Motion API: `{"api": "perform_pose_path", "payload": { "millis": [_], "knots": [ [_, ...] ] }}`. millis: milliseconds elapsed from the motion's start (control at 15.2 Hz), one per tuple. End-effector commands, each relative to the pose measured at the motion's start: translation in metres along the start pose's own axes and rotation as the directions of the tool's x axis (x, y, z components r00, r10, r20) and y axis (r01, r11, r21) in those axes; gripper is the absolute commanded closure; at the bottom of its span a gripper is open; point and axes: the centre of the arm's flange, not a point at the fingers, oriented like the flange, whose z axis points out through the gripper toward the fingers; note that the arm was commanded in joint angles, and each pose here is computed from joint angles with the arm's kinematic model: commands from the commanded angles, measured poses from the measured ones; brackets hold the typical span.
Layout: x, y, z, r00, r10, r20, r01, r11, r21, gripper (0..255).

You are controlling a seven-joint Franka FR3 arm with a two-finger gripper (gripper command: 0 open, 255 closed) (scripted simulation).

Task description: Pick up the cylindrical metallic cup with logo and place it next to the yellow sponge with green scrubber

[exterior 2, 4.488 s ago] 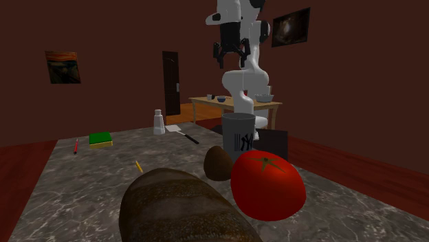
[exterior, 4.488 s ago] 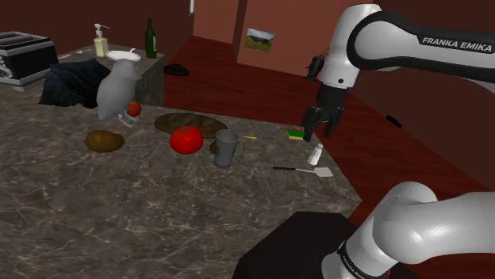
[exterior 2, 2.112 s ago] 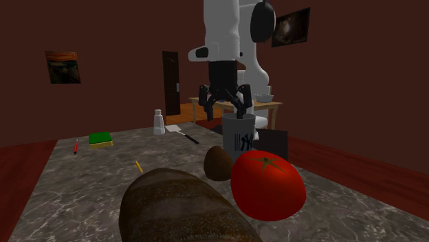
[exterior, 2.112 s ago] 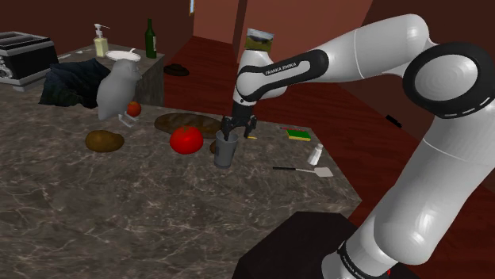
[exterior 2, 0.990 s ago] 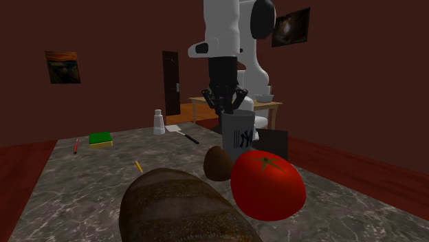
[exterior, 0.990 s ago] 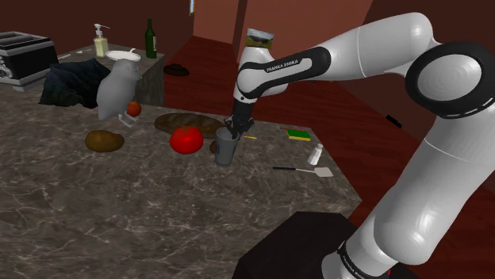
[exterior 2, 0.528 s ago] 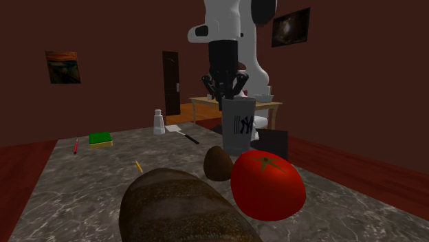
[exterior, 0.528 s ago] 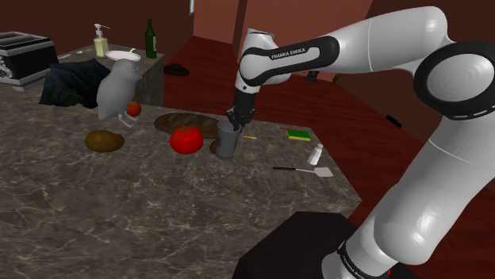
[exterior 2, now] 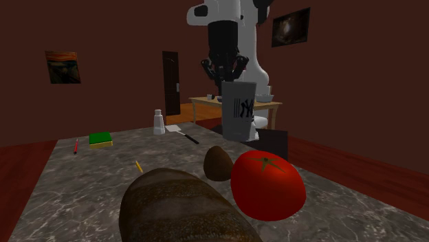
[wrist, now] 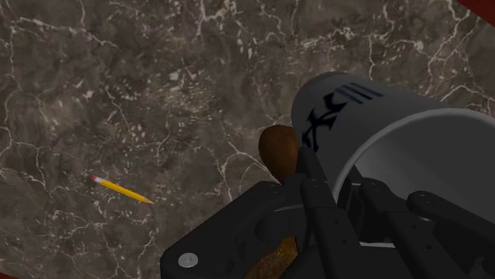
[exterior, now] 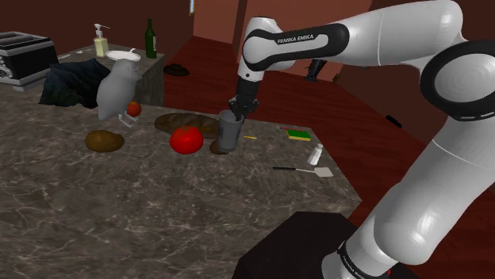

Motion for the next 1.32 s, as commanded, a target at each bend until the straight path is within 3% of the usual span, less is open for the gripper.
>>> {"api": "perform_pose_path", "payload": {
  "millis": [0,1254],
  "knots": [
    [-0.001,-0.001,-0.011,1.000,0.000,0.000,0.000,1.000,0.000,255],
    [-0.004,-0.004,-0.111,1.000,0.000,0.000,0.000,1.000,0.000,255]
  ]
}}
